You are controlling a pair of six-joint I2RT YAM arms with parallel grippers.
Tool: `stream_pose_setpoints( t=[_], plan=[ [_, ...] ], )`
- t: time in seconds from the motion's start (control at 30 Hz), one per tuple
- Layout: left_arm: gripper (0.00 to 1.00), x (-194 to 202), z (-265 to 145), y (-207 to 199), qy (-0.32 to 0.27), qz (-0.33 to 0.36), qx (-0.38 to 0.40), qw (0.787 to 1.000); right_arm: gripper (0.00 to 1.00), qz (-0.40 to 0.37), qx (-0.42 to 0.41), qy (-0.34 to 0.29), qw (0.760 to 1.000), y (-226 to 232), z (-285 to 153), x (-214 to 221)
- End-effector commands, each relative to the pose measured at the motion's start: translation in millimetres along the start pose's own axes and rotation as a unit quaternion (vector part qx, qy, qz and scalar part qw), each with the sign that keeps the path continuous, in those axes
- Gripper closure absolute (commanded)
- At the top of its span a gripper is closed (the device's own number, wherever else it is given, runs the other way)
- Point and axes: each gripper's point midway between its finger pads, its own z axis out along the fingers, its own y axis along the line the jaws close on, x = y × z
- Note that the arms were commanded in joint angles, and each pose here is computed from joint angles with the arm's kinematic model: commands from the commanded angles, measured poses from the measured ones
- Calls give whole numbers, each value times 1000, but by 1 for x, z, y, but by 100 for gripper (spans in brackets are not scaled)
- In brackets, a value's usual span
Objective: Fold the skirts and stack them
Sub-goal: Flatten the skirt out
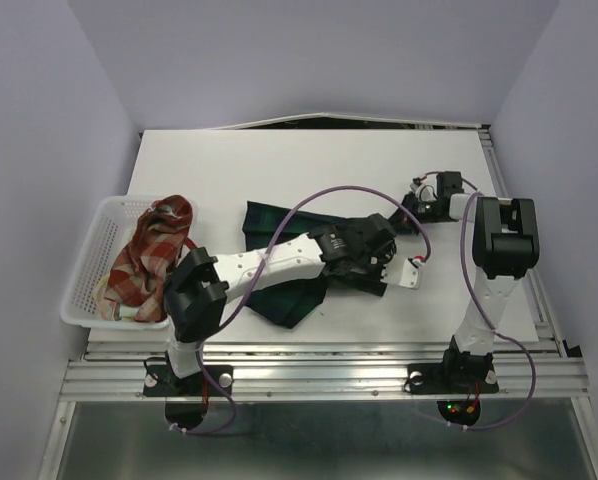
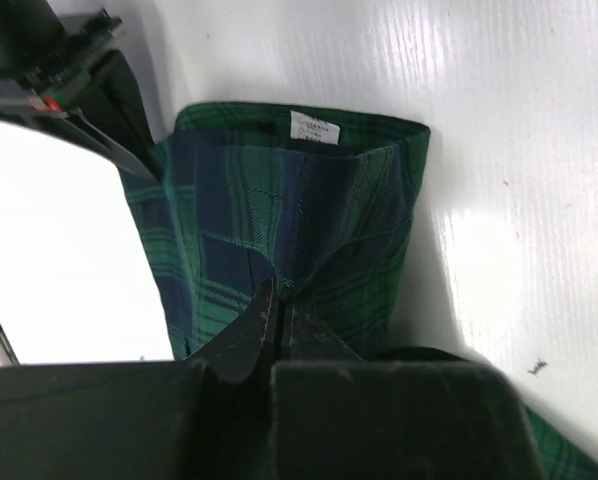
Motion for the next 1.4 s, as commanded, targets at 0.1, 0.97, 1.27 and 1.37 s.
stream_pose_setpoints(
  t=[0.1, 0.97, 1.27, 1.37],
  plan=[
    [100, -20, -132, 49, -87, -87, -122, 985, 99, -44, 14, -151, 987, 61, -79, -77],
    [100, 105, -257, 172, -227, -313, -388, 837, 99, -6, -31, -440, 898, 171, -239, -189],
    [100, 148, -307, 323, -226, -244, -499, 800, 99, -94, -113, -450, 881, 233, -195, -280],
    [100, 141, -350, 358, -235, -197, -540, 784, 99, -142, -132, -476, 858, 270, -213, -289]
  ],
)
